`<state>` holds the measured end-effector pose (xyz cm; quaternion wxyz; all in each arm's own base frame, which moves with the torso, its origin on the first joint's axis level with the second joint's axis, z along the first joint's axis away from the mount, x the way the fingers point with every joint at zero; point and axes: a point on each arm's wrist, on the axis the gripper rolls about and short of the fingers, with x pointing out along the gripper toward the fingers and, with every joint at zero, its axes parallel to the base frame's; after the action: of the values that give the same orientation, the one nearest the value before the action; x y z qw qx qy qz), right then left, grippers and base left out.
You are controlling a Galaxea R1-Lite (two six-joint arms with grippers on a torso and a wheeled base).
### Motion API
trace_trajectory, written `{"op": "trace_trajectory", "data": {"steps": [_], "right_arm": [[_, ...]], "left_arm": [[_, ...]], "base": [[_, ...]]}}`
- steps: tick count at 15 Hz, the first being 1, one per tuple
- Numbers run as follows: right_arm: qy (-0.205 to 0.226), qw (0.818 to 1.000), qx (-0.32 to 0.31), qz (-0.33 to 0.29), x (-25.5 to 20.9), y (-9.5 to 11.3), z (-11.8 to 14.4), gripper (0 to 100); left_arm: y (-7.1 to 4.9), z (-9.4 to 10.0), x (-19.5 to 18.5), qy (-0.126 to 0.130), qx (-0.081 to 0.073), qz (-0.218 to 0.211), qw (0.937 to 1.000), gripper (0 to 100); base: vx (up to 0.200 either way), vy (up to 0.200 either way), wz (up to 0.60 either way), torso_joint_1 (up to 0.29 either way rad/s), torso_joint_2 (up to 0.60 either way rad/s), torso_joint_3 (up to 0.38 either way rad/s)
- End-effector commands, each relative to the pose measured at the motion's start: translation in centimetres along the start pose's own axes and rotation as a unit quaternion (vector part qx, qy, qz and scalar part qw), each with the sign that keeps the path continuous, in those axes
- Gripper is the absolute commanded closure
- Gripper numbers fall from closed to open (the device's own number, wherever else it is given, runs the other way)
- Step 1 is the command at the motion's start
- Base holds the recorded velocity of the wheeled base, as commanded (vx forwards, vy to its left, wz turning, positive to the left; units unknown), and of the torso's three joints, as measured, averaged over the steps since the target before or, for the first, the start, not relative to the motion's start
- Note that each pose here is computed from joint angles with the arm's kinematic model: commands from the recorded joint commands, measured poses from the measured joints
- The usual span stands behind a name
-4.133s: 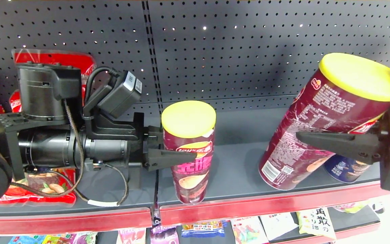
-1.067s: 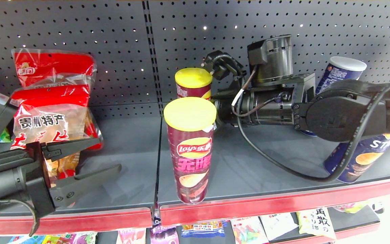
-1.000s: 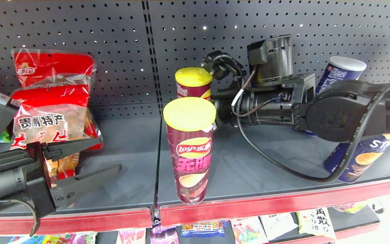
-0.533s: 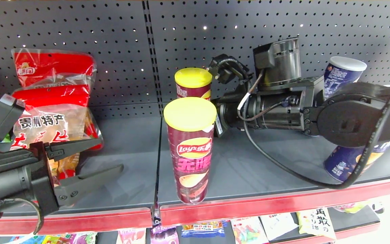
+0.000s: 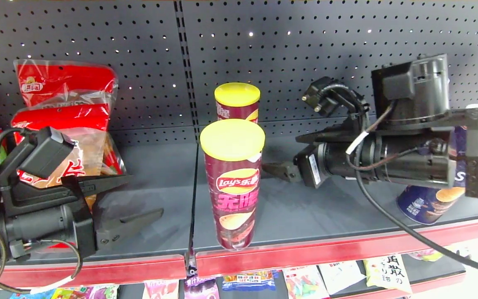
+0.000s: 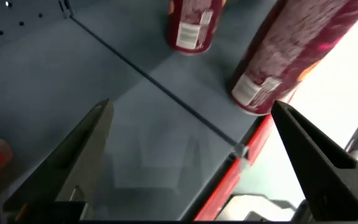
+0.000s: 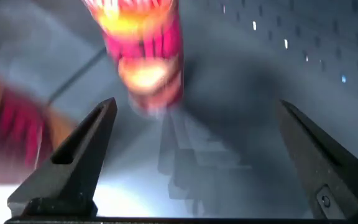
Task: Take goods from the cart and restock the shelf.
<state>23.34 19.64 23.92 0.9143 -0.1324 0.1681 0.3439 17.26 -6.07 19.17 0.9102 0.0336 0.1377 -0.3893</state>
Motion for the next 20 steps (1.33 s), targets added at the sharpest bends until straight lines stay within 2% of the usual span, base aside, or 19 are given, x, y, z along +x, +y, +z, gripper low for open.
{"op": "trace_trajectory", "data": {"steps": [1,2,5,8,11,20], "right_arm": [[-0.012,1.0,-0.004,0.01,-4.8,0.9,-1.4,0],[-0.012,1.0,-0.007,0.016,-6.2,1.2,-2.2,0],[-0.025,0.999,-0.014,0.034,-9.7,2.0,-4.0,0],[-0.035,0.998,-0.019,0.049,-11.5,2.5,-5.1,0],[-0.047,0.997,-0.02,0.05,-13.1,2.5,-5.8,0],[-0.056,0.998,-0.014,0.036,-13.6,2.0,-5.7,0]], "left_arm": [[0.5,-0.8,1.3,0.027,0.003,-0.007,0.9996,0],[0.6,-1.1,1.8,0.035,0.01,-0.013,0.9992,0],[0.2,-1.8,3.5,0.061,0.017,-0.039,0.9972,0],[0.5,-2.1,5.0,0.078,0.029,-0.052,0.9952,0],[0.9,-1.5,6.7,0.079,0.033,-0.059,0.9946,0],[0.6,-1.3,8.7,0.086,0.038,-0.075,0.9928,0]], "base": [[0.0,0.0,0.0,0.0,0.0,0.0],[0.0,0.0,0.0,0.0,0.0,0.0],[0.0,0.0,0.0,0.0,0.0,0.0],[0.0,0.0,0.0,0.0,0.0,0.0],[0.0,0.0,0.0,0.0,0.0,0.0],[0.0,0.0,0.0,0.0,0.0,0.0]]}}
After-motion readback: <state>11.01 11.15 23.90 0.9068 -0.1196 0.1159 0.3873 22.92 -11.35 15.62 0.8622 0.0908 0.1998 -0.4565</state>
